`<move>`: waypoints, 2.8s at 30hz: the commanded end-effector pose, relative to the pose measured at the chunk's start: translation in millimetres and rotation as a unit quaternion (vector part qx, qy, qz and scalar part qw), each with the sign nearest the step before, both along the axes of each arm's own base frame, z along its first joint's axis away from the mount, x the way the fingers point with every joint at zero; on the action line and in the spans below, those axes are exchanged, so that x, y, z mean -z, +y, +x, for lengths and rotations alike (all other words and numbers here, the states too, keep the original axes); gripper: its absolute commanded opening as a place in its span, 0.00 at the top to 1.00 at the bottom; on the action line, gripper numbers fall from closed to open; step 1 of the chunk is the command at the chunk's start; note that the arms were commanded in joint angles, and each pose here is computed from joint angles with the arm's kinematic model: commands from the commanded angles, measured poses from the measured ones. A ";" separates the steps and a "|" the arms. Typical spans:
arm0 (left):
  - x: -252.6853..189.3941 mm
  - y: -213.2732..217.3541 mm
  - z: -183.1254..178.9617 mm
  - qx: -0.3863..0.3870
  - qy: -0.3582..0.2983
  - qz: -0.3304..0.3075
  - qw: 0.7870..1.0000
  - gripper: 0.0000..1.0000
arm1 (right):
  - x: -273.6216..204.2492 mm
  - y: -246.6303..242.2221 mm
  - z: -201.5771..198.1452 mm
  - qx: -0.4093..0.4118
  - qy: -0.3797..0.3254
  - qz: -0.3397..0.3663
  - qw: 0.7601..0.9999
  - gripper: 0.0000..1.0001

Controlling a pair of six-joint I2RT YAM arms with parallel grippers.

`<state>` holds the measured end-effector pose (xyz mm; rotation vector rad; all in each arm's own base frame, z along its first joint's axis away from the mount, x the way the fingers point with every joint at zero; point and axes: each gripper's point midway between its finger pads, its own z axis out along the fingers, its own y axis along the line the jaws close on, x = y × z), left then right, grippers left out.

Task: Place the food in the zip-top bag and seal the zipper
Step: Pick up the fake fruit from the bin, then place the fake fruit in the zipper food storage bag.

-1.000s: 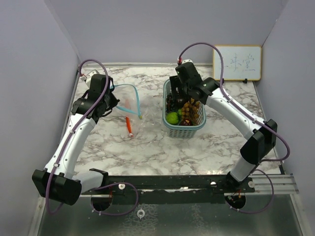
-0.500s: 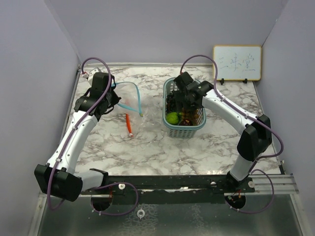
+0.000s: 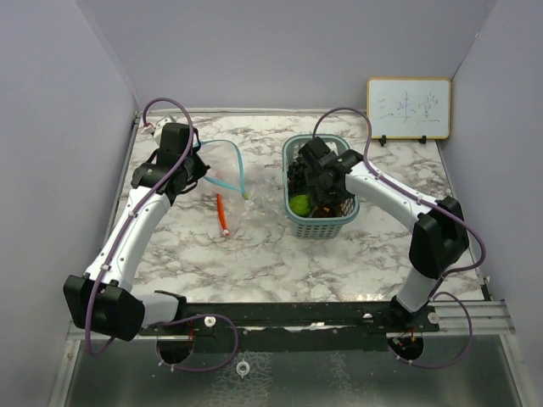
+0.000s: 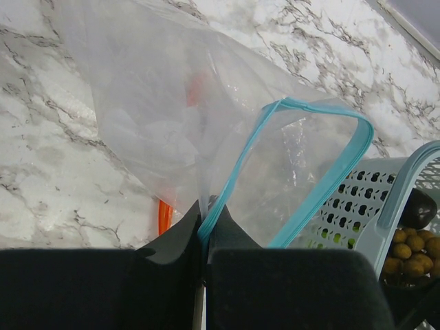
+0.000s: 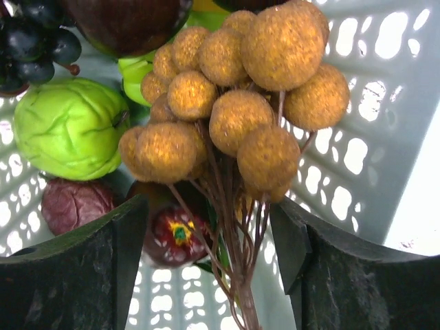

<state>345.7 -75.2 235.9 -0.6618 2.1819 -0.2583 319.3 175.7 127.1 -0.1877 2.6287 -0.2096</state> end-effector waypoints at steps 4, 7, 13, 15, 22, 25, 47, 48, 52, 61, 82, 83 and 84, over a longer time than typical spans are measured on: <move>-5.3 -6.4 6.4 0.011 -0.013 -0.018 1.000 1.00 | 11.7 3.7 34.1 0.024 -0.066 -0.002 0.998 0.37; -7.2 -7.2 6.1 0.013 -0.017 -0.020 1.000 1.00 | 2.8 -0.3 41.5 0.025 -0.094 -0.008 0.995 0.53; -12.2 -5.8 3.6 0.013 -0.026 -0.022 0.999 1.00 | -45.9 -4.8 45.2 0.014 -0.146 0.004 0.989 0.95; -14.1 -5.6 3.2 0.013 -0.030 -0.023 0.999 1.00 | -75.2 -3.6 44.5 0.001 -0.169 0.019 0.985 0.98; -16.1 -14.6 3.7 0.026 -0.041 -0.049 0.998 1.00 | -161.4 23.3 24.6 -0.088 -0.217 0.138 0.962 0.98; -16.7 -26.1 5.1 0.042 -0.049 -0.077 0.995 1.00 | -194.7 46.3 11.4 -0.149 -0.233 0.205 0.939 0.98; -32.9 -77.0 -2.7 0.114 -0.072 -0.224 0.965 1.00 | -270.8 177.6 -32.1 -0.341 -0.227 0.554 0.725 0.98; -33.8 -78.4 -3.4 0.115 -0.073 -0.231 0.964 1.00 | -264.2 179.7 -30.3 -0.338 -0.225 0.556 0.725 0.98; -36.3 -86.8 -7.5 0.125 -0.070 -0.261 0.955 1.00 | -237.8 185.0 -14.2 -0.324 -0.230 0.543 0.740 0.98; -37.4 -99.1 -12.7 0.136 -0.062 -0.307 0.940 1.00 | -172.1 191.4 -2.1 -0.313 -0.208 0.454 0.808 0.98; -50.2 -125.1 3.1 0.198 -0.027 -0.321 0.926 1.00 | -105.4 166.7 23.0 -0.347 -0.197 0.255 0.881 0.98; -49.4 -126.8 5.1 0.202 -0.025 -0.319 0.925 1.00 | -106.6 172.1 20.6 -0.358 -0.196 0.255 0.877 0.98; -49.0 -128.3 7.2 0.206 -0.025 -0.317 0.926 1.00 | -107.8 177.6 17.0 -0.368 -0.194 0.256 0.872 0.98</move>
